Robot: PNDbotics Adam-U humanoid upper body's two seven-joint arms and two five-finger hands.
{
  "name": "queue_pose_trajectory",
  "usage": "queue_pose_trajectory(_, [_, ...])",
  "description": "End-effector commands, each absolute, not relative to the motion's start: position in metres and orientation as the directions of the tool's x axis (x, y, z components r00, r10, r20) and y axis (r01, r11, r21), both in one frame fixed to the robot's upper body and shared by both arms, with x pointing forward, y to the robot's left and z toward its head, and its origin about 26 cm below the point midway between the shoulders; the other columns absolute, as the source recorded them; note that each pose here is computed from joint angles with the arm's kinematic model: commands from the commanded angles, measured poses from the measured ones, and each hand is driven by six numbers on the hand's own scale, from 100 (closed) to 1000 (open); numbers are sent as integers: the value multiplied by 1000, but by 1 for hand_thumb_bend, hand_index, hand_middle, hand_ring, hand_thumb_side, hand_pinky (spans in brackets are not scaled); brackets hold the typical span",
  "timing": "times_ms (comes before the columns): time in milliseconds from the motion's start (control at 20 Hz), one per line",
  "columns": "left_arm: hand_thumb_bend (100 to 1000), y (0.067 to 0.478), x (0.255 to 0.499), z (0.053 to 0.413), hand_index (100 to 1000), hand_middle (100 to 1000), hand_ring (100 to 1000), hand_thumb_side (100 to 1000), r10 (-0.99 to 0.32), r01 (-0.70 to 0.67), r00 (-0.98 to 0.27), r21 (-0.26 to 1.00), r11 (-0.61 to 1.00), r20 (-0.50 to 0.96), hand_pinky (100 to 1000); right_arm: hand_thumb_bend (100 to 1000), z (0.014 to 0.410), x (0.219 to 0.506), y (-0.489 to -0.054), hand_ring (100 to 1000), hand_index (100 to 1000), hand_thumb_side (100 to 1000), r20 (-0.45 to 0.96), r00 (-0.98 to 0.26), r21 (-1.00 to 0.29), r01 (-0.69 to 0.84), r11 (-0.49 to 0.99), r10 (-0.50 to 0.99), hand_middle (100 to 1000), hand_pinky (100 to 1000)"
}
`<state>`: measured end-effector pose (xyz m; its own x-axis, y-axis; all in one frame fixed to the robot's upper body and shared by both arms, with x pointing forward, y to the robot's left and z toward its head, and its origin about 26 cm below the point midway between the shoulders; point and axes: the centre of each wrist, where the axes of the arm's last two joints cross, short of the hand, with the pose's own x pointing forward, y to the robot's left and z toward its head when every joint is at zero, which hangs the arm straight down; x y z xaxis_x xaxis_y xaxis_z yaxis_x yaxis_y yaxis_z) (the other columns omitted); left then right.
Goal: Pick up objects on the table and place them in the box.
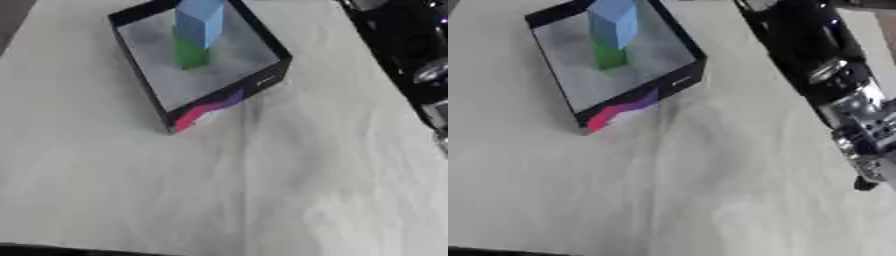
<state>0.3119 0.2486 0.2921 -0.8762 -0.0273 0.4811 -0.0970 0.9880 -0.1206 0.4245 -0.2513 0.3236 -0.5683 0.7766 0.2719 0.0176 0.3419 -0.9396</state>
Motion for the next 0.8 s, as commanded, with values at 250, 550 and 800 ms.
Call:
queue_pose_trajectory(250, [451,248,308,299,830,772,628,475,-26,-86,-884,-109,990,466,734,228,306,433,-252,773,839,206,142,-563,-983,13,181,814,706,882])
queue_pose_trajectory(550, [450,250,308,296,829,770,626,480,-33,-100,-873,-112,989,487,733,268,317,426,-259,837,902,204,123,-596,-981,49,189,793,788,916])
queue_pose_trajectory(800, [451,252,308,295,830,770,627,478,-44,-112,-870,-110,988,491,733,274,340,411,-271,843,913,211,156,-609,-951,121,286,777,801,925])
